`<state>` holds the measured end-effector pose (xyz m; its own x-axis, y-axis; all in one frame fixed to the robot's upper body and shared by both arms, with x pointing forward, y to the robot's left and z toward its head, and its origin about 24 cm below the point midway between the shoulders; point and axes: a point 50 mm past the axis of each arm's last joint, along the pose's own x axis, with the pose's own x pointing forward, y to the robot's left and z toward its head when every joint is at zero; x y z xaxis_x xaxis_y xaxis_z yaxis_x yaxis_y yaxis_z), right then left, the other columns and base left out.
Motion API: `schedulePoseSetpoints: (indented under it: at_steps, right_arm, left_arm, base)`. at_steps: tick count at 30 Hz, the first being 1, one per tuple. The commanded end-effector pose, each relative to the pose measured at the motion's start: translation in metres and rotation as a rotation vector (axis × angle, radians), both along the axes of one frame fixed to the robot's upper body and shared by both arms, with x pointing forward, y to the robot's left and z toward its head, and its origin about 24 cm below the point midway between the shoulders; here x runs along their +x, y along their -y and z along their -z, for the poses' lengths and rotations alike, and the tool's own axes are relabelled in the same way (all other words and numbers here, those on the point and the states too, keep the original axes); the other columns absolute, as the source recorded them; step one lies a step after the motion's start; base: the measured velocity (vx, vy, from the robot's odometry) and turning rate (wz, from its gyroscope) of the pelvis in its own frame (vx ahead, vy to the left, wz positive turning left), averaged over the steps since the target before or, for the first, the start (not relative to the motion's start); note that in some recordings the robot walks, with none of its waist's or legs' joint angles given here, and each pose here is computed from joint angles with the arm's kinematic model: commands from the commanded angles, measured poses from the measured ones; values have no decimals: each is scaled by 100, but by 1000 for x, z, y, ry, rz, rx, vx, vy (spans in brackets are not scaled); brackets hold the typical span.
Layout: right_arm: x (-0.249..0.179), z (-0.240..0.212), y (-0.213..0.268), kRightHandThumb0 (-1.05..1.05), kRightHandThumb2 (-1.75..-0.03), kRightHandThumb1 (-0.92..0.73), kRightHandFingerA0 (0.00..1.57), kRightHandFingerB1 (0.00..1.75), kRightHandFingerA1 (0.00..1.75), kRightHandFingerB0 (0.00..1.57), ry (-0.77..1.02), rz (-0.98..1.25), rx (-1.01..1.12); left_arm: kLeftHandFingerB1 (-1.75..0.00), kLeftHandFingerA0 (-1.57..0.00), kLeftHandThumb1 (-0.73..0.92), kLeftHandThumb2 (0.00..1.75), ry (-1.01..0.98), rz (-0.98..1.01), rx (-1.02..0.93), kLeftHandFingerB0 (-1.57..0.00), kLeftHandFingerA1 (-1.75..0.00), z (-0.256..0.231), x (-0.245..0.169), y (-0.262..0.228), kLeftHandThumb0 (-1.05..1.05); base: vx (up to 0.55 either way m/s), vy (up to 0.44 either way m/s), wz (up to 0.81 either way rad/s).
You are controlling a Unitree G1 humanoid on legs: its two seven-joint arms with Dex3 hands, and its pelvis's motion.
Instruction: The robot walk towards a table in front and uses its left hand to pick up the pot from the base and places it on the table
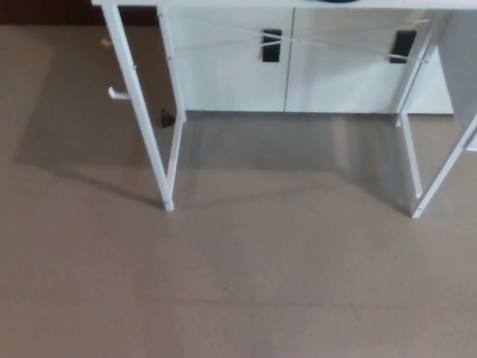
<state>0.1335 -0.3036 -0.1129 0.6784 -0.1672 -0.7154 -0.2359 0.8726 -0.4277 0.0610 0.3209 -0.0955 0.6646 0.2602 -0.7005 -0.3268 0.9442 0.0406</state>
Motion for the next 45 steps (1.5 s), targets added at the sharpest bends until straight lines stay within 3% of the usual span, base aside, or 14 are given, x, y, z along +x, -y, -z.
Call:
schedulePoseSetpoints:
  at_steps: [1, 37, 45]
  right_arm:
    - [0, 0, 0, -66, -59, -58, 80, 43, 52, 58, -1, 3, -6]
    - [8, 1, -7, -67, -60, -63, 80, 43, 52, 55, -15, -85, -71]
    - [12, 0, -7, -65, -60, -63, 77, 42, 51, 55, -17, -91, -84]
  left_arm:
    - [-34, -36, 51, 55, 15, -9, 18, -33, -40, -4, 2, -9, -20]
    - [-34, -36, 52, 55, 6, -6, 28, -35, -40, -6, 1, -13, -20]
    - [-40, -38, 46, 60, 19, -11, 33, -37, -44, -7, 3, -13, -26]
  base:
    - [268, 203, 35]
    - [84, -23, 3]
    - [38, -247, 2]
